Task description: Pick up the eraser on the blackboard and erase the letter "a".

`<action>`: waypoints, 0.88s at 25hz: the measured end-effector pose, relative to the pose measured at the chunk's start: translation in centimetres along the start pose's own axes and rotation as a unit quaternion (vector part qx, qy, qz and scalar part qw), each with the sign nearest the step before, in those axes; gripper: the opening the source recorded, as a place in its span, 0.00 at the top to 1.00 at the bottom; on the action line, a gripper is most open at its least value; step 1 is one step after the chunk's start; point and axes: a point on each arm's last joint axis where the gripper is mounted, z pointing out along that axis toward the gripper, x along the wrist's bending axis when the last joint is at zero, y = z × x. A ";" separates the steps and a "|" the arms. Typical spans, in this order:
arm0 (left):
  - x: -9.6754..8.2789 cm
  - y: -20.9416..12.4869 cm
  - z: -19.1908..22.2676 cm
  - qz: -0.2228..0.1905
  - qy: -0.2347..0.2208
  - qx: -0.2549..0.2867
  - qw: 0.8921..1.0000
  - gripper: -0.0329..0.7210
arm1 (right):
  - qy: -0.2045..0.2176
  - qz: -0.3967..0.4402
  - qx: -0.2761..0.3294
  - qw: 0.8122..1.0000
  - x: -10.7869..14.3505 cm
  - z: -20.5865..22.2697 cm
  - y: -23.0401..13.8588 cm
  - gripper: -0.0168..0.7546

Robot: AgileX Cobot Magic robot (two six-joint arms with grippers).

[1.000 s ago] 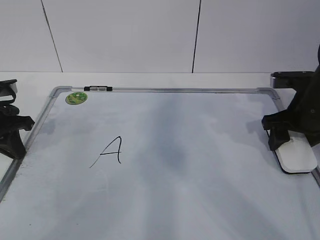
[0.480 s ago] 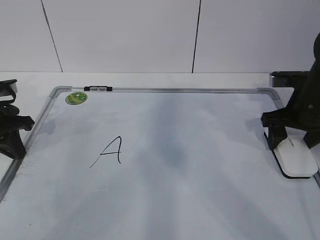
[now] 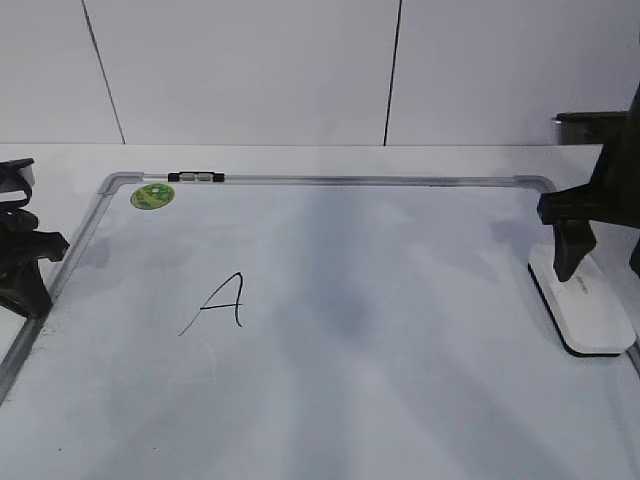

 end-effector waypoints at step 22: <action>-2.1 -2.3 -7.8 0.037 -0.011 -0.048 0.998 0.36 | 0.021 -0.022 -0.115 0.993 -1.0 -10.4 -5.1 0.18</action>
